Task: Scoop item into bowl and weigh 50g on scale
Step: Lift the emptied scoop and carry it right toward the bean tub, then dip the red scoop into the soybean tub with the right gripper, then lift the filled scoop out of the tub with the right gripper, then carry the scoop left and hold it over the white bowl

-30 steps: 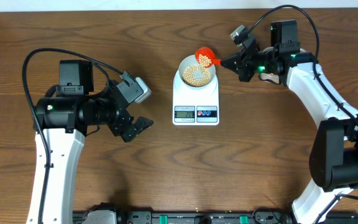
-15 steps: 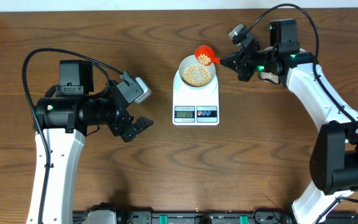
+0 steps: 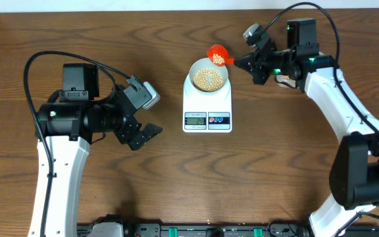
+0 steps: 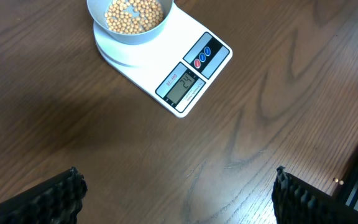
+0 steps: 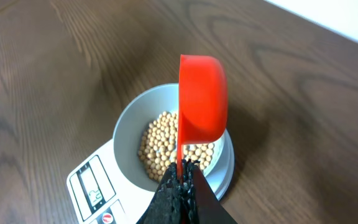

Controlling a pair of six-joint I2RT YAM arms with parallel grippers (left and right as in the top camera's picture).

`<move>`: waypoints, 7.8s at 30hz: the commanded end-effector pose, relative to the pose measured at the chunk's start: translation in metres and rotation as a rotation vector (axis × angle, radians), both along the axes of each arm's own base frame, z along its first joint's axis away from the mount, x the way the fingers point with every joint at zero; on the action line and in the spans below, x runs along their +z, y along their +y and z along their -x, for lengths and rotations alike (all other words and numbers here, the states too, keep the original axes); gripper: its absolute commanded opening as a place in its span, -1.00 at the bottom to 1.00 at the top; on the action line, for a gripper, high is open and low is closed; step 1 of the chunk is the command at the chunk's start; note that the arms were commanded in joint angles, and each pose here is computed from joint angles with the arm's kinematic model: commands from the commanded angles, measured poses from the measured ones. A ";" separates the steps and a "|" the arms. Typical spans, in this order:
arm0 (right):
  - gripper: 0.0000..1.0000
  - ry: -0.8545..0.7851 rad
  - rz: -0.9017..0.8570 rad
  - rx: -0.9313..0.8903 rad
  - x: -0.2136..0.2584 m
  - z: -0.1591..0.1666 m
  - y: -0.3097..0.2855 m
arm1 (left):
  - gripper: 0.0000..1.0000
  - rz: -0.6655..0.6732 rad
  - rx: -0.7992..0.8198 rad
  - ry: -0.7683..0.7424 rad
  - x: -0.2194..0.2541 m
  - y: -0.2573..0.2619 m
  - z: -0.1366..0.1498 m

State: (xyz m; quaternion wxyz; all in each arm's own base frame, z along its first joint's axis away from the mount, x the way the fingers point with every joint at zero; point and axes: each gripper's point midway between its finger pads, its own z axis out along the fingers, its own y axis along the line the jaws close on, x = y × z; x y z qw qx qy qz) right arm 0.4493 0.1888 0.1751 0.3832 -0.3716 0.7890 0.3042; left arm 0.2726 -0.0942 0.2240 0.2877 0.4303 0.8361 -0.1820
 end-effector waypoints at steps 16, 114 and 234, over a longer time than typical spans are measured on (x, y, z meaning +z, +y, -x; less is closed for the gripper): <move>-0.98 -0.071 0.081 0.049 0.009 0.014 0.019 | 0.96 -0.010 -0.008 -0.021 0.005 0.002 -0.003; -0.98 0.673 -0.020 -0.688 -0.090 0.016 -0.184 | 0.96 -0.011 -0.007 -0.020 0.004 0.002 -0.003; -0.98 0.228 -0.254 0.022 -0.007 0.005 -0.010 | 0.96 -0.011 -0.007 -0.020 0.004 0.002 -0.003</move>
